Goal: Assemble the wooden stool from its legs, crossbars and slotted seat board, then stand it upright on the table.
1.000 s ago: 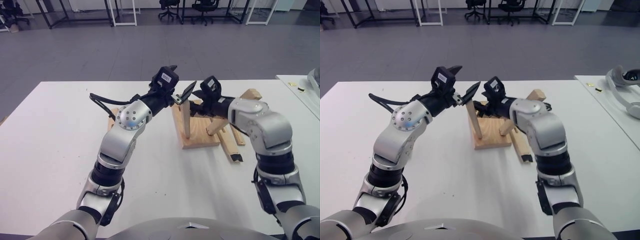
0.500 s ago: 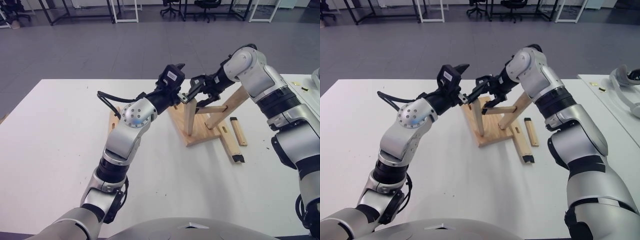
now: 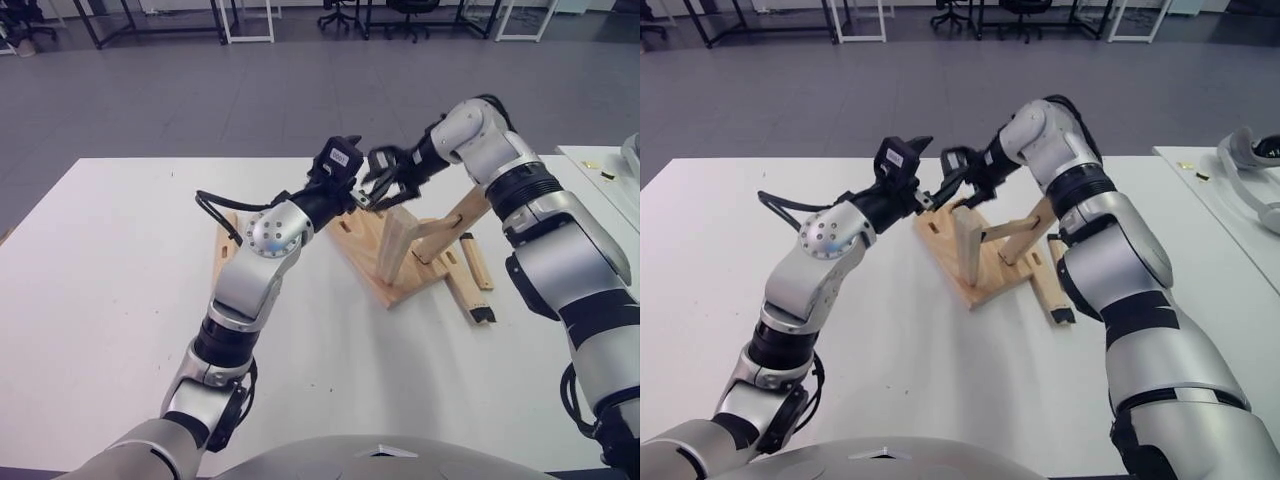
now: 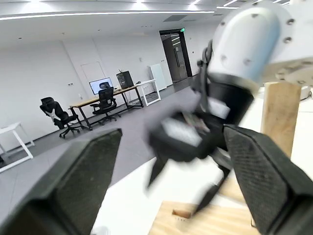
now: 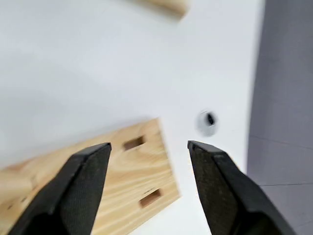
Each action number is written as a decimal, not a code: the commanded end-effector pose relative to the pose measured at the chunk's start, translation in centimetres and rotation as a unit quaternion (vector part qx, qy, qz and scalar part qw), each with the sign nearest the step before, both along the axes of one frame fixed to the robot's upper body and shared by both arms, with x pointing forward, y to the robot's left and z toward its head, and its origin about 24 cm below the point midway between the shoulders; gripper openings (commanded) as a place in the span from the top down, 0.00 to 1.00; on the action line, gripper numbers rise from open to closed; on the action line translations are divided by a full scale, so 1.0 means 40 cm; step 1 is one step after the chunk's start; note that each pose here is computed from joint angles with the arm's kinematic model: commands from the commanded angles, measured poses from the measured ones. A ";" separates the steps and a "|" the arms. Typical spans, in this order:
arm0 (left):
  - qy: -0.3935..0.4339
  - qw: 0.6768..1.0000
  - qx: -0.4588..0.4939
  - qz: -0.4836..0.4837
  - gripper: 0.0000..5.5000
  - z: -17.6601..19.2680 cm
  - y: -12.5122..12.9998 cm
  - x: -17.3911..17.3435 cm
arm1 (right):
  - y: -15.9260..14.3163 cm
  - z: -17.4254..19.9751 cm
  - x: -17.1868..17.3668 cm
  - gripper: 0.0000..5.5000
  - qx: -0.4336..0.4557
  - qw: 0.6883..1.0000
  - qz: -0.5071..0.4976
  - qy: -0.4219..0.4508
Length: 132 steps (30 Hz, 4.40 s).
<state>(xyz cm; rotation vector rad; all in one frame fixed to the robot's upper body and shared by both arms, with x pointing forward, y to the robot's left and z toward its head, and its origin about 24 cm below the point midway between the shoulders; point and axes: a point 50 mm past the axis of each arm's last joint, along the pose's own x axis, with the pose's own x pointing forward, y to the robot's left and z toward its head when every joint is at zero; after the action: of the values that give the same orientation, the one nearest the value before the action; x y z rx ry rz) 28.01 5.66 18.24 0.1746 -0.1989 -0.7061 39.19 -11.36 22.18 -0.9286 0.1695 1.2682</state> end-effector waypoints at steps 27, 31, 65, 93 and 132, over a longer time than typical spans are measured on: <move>0.023 0.992 -0.022 -0.119 0.31 0.020 0.015 -0.161 | -0.258 -0.331 -0.256 0.47 0.270 0.885 -0.378 0.031; 0.005 0.998 0.050 -0.047 0.31 -0.005 0.122 -0.108 | -0.286 -0.322 -0.291 0.47 0.246 0.890 -0.385 0.008; -0.040 0.999 0.011 -0.004 0.31 0.035 0.192 -0.062 | 0.118 0.003 -0.125 0.66 -0.158 0.970 0.129 0.130; 0.027 0.994 0.105 0.023 0.31 -0.047 0.210 -0.050 | 0.064 -0.079 -0.147 0.92 -0.213 0.953 0.164 0.142; 0.028 0.998 0.049 0.011 0.31 -0.022 0.156 -0.086 | 0.049 -0.011 -0.221 0.37 0.309 0.888 -0.338 -0.045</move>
<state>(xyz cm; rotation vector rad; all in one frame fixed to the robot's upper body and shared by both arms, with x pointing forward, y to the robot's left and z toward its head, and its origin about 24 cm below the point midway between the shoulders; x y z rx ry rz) 24.45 12.04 19.58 0.2673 -0.2542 -0.6759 31.23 -8.91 21.73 -0.4558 0.0112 0.7153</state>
